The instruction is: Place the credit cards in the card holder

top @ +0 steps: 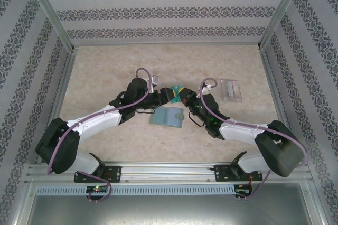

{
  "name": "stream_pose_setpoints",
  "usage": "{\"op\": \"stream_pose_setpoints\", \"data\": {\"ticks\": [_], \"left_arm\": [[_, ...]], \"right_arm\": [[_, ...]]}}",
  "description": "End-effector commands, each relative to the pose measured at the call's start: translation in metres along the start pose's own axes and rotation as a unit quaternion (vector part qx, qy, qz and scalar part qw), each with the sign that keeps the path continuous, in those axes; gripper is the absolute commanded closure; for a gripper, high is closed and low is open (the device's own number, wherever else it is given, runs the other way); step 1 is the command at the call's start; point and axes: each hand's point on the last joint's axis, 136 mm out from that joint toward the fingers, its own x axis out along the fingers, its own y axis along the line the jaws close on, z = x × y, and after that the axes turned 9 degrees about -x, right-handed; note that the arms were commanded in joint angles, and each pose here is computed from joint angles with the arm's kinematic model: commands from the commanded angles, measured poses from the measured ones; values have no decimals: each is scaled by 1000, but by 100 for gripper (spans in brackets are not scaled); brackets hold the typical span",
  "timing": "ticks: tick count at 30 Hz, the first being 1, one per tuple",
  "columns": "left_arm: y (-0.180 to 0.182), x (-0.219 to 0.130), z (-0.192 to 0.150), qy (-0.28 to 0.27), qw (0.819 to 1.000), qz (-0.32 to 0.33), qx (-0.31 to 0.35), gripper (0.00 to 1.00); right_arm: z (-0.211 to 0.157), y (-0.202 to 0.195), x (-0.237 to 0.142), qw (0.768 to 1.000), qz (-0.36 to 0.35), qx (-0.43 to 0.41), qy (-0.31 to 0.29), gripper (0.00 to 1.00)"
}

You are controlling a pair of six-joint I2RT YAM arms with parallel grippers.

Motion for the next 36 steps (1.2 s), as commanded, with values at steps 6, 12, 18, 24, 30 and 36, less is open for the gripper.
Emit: {"op": "stream_pose_setpoints", "data": {"ticks": [6,12,18,24,30,36], "left_arm": [[-40,-6,19,-10,998,-59,4,55],[-48,-5,24,-4,997,-79,-3,67],[-43,-4,28,-6,998,-64,-8,65],[-38,-4,32,-13,998,-59,-8,70],[-53,-1,32,1,995,-101,-5,97],[-44,-7,42,-4,993,-114,-16,100]], "right_arm": [[13,26,-12,998,49,15,-26,100],[13,41,-12,997,72,18,-20,100],[16,47,-17,996,81,16,-27,100],[19,41,-20,997,69,6,-37,100],[12,45,-13,996,81,28,-19,100],[13,34,-16,997,74,-6,-4,99]]}}
